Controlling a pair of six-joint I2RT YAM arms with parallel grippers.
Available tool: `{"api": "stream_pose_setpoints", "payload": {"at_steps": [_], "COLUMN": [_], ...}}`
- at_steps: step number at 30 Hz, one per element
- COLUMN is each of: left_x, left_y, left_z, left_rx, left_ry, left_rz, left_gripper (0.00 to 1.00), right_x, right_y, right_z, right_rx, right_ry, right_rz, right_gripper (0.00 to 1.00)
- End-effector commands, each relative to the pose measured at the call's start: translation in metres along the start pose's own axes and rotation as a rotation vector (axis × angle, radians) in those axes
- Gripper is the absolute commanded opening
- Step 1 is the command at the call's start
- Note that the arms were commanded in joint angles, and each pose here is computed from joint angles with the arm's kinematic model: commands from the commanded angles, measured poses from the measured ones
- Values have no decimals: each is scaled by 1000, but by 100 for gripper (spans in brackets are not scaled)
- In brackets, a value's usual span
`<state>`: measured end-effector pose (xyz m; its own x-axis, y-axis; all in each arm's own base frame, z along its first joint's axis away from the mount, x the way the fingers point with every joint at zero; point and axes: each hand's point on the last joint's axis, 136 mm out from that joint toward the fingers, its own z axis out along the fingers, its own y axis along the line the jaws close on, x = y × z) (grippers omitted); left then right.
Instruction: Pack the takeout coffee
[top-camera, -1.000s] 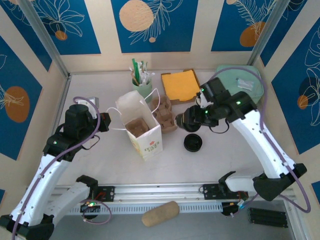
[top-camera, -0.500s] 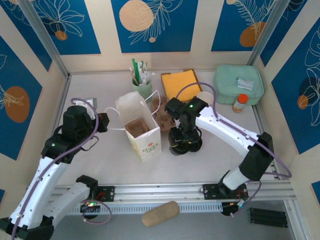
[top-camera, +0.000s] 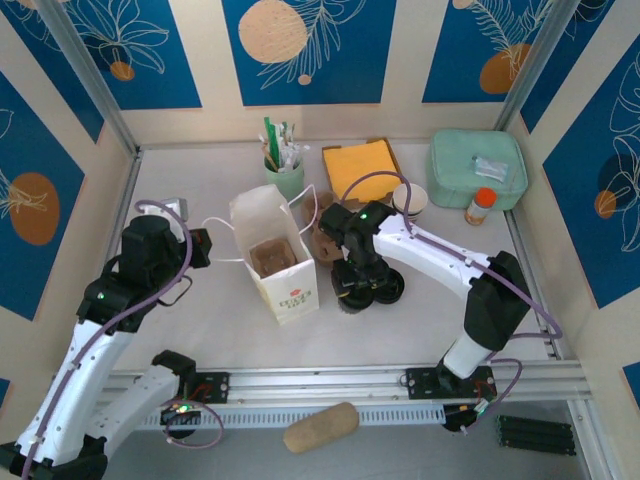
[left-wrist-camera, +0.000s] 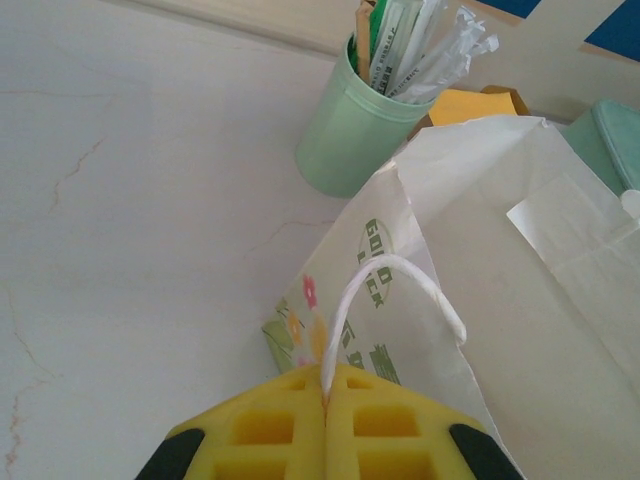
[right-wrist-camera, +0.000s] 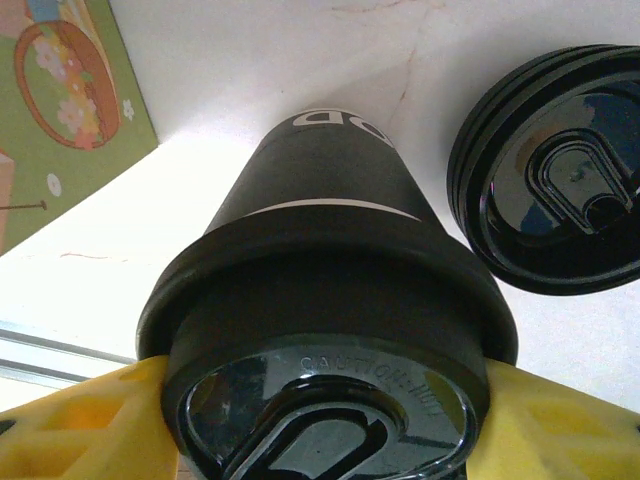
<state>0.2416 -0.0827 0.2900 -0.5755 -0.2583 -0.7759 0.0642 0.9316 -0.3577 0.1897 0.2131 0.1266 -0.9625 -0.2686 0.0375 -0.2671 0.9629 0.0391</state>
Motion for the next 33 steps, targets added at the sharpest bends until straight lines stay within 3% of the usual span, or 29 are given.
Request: {"api": "stream_pose_setpoints", "payload": {"at_steps": [1,7,19,26,29,33], "left_x": [-7,-8,-8,-8,-8,-9], "left_y": [-1,-3,-4,-4,-4,-4], "left_z": [-6,-5,-4,-5,-6,-6], "left_rx": [-2,4,9,11,14,14], "left_ry": [-24,-24,-25,-27,-29,-30], "left_rz": [21,22,19,15,14,12], "left_gripper": [0,0,0,0,0,0], "right_x": [2,1,-2,-2,0,1], "right_y": [-3,-5,-6,-8,-9,-9], "right_z": [12,15,24,29,30,28], "right_rx": [27,44,105,117,121,115], "right_ry": [4,-43,-199,-213,-212,-218], "right_rz": [-4,8,49,62,64,64], "right_gripper": [51,62,67,71,71,62]}}
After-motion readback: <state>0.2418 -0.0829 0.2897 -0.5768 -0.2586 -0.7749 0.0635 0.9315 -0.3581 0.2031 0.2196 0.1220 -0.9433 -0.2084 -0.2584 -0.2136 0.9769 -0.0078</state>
